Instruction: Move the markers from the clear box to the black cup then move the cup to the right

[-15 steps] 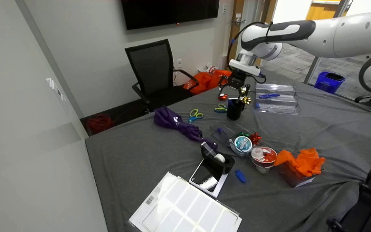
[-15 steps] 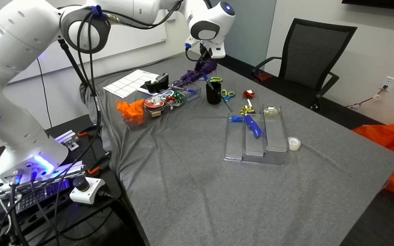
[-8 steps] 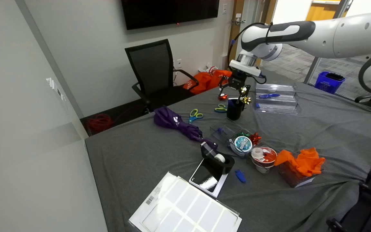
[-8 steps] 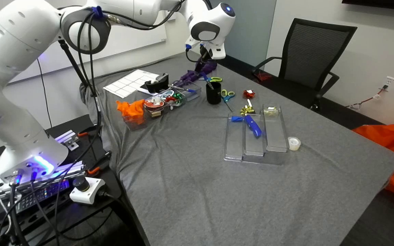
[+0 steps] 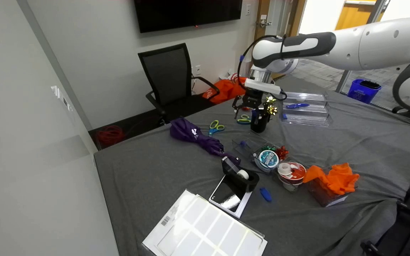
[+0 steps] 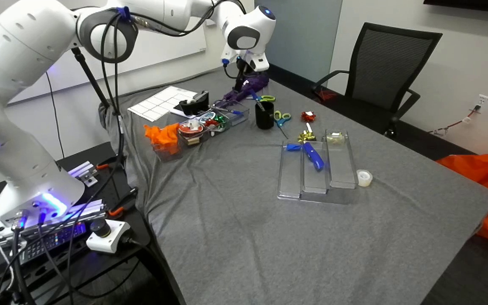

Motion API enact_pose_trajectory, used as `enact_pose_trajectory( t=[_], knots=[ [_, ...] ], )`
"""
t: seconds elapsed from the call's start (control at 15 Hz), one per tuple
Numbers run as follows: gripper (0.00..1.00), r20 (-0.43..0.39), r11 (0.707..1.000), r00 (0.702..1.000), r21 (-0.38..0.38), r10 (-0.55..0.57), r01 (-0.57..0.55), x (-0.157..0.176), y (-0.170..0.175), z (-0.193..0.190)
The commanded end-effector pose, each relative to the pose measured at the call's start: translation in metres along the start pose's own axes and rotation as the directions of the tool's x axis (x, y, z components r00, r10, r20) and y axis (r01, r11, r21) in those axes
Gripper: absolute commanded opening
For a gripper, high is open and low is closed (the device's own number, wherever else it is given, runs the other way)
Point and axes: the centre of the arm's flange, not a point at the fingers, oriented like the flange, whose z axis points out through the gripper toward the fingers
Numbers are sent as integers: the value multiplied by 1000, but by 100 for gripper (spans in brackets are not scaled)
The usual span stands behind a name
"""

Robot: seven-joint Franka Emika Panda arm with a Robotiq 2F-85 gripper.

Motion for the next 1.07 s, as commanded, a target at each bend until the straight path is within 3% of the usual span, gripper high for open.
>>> enact_pose_trajectory(
  t=[0.0, 0.2, 0.8, 0.93, 1.0],
  knots=[
    [100, -10, 992, 993, -58, -114, 113, -12, -6, 38],
    [100, 3, 977, 987, -142, -162, 161, -11, -4, 67],
    [100, 47, 931, 954, -209, -297, 300, 1, 18, 102],
    [74, 52, 928, 951, -206, -305, 309, 1, 18, 103],
    [67, 53, 928, 950, -204, -308, 312, 1, 18, 103]
  ],
)
